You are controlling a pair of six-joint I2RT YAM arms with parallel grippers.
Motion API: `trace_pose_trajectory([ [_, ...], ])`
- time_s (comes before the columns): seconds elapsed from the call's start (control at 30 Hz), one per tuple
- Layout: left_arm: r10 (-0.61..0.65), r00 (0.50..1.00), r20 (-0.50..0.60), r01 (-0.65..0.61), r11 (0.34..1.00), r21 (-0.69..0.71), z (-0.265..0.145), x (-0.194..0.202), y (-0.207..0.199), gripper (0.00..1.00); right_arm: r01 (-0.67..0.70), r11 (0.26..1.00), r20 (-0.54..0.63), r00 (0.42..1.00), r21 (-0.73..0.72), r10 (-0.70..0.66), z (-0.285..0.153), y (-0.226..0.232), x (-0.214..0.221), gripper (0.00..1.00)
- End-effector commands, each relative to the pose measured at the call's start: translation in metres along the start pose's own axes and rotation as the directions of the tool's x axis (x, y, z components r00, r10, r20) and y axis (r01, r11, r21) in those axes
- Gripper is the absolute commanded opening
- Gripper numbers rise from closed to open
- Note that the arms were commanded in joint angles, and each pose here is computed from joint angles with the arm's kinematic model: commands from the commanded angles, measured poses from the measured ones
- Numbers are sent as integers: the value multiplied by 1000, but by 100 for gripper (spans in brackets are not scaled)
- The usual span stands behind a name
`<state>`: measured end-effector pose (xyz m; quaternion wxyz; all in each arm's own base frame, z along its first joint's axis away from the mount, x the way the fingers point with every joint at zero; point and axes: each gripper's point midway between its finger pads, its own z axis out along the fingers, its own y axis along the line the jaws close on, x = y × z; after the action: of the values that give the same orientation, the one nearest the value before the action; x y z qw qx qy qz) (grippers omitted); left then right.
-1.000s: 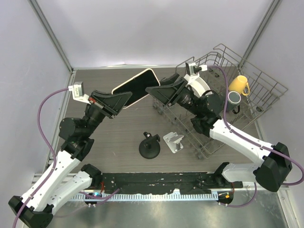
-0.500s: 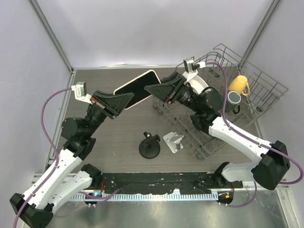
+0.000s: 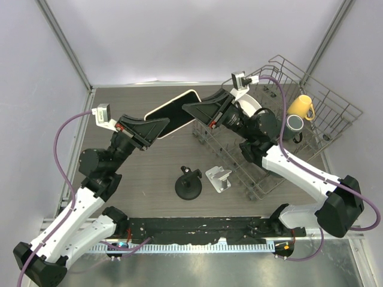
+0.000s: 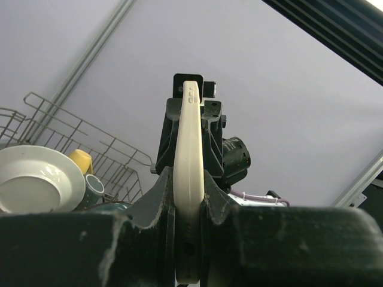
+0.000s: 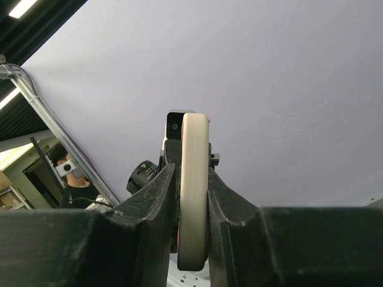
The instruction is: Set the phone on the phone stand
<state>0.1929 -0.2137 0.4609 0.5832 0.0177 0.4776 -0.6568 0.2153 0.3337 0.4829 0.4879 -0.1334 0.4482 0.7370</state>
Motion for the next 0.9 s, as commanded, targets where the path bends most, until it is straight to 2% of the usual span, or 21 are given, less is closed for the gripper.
trace_pose_trajectory([
  [0.0, 39, 997, 70, -46, 994, 99, 0, -17, -26, 0, 31, 998, 57, 998, -58, -28, 8, 20, -22, 28],
  [0.13, 39, 997, 69, -45, 994, 96, 0, -17, -24, 0, 27, 998, 48, 999, -64, -24, 9, 20, -21, 17],
  [0.2, 40, 997, 68, -46, 994, 96, 0, -16, -24, 0, 24, 998, 43, 999, -59, -21, 9, 19, -20, 2],
  [0.3, 31, 999, 33, -33, 998, 57, 2, -11, -16, 0, 44, 997, 20, 999, -57, -43, 8, 18, -16, 0],
  [0.33, 62, 998, 27, -63, 997, 42, 4, -15, -20, 12, 63, 997, 22, 998, -46, -62, 6, 22, -20, 0],
  [0.37, 48, 997, -56, -53, 995, -80, 1, 0, 5, 27, 120, 993, 32, 992, 1, -120, 4, 15, -24, 0],
  [0.4, 66, 993, -96, -79, 987, -141, -3, 3, 13, 41, 130, 989, 5, 991, 65, -130, -1, 3, -22, 0],
  [0.43, 142, 983, -116, -160, 972, -170, -2, -6, 10, 62, 163, 982, 0, 987, 98, -164, -5, -1, -26, 0],
  [0.47, 139, 968, -209, -193, 945, -263, -16, 7, 29, 74, 220, 968, 4, 975, 120, -222, -11, 4, -35, 0],
  [0.53, 194, 947, -256, -273, 905, -326, -26, -1, 31, 88, 253, 933, -20, 966, 256, -257, -29, -19, -47, 0],
  [0.57, 197, 918, -344, -331, 857, -394, -45, 8, 47, 89, 284, 917, -5, 956, 280, -294, -38, -10, -59, 0],
  [0.63, 200, 894, -400, -374, 825, -424, -56, 7, 49, 88, 355, 817, -49, 926, 454, -375, -65, -35, -77, 0],
  [0.67, 154, 860, -486, -393, 808, -439, -72, 22, 56, 88, 396, 769, -66, 904, 501, -422, -72, -33, -89, 0],
  [0.7, 102, 833, -544, -392, 803, -449, -77, 35, 65, 88, 462, 689, -143, 872, 559, -468, -89, -38, -90, 0],
  [0.73, 66, 811, -582, -384, 810, -444, -81, 42, 63, 86, 482, 620, -161, 850, 619, -501, -100, -43, -101, 0],
  [0.8, -98, 716, -691, -310, 842, -441, -98, 83, 68, 83, 515, 543, -211, 825, 663, -525, -115, -35, -111, 0],
  [0.83, -137, 689, -712, -284, 852, -439, -103, 94, 68, 79, 550, 487, -244, 794, 678, -557, -122, -34, -118, 0],
  [0.87, -145, 675, -723, -277, 859, -430, -106, 102, 69, 78, 570, 472, -255, 777, 672, -575, -122, -25, -124, 0],
])
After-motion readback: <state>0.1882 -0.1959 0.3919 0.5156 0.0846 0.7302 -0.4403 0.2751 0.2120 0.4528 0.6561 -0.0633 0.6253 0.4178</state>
